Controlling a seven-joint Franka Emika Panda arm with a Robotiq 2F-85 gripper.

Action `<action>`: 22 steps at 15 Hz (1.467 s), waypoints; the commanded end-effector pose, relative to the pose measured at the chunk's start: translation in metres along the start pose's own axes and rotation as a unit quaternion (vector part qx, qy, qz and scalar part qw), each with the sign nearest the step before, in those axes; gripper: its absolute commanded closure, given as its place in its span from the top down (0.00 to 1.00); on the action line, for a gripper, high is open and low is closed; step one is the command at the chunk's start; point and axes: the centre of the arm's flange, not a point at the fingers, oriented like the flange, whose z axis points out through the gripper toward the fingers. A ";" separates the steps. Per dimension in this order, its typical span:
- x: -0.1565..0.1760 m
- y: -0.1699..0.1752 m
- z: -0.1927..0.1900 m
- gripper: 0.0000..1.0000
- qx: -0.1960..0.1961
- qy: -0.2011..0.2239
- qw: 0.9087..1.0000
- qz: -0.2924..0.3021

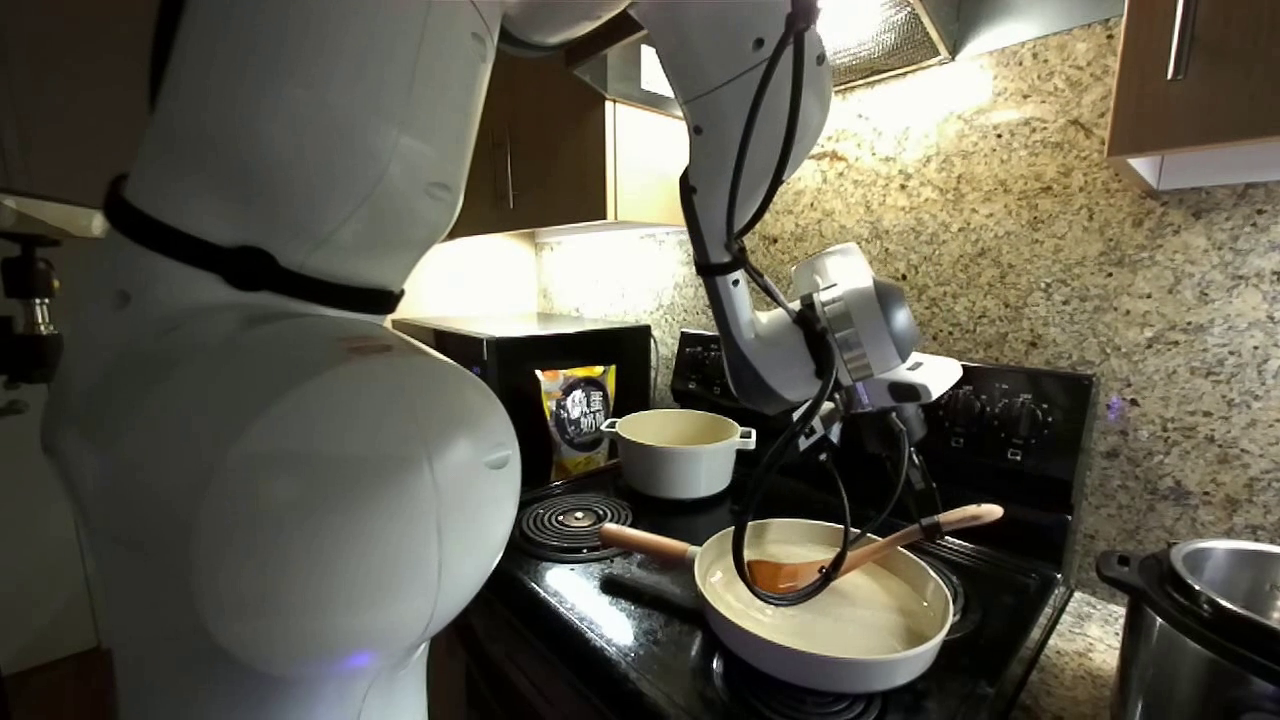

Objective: Stir the water in the pan using the wooden soon

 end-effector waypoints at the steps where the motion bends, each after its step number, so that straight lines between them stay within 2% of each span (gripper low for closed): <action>1: 0.001 0.012 -0.005 0.05 0.000 -0.006 1.000 -0.017; 7: 0.043 0.061 -0.030 0.05 0.001 0.021 0.999 0.043; 10: 0.053 0.077 -0.042 0.05 0.020 0.032 0.997 0.066; 13: 0.045 0.058 -0.033 0.05 0.013 0.031 0.998 0.049; 18: -0.004 0.019 -0.020 0.05 0.007 0.023 1.000 0.008; 22: -0.001 0.033 -0.018 0.05 0.006 0.020 0.999 0.027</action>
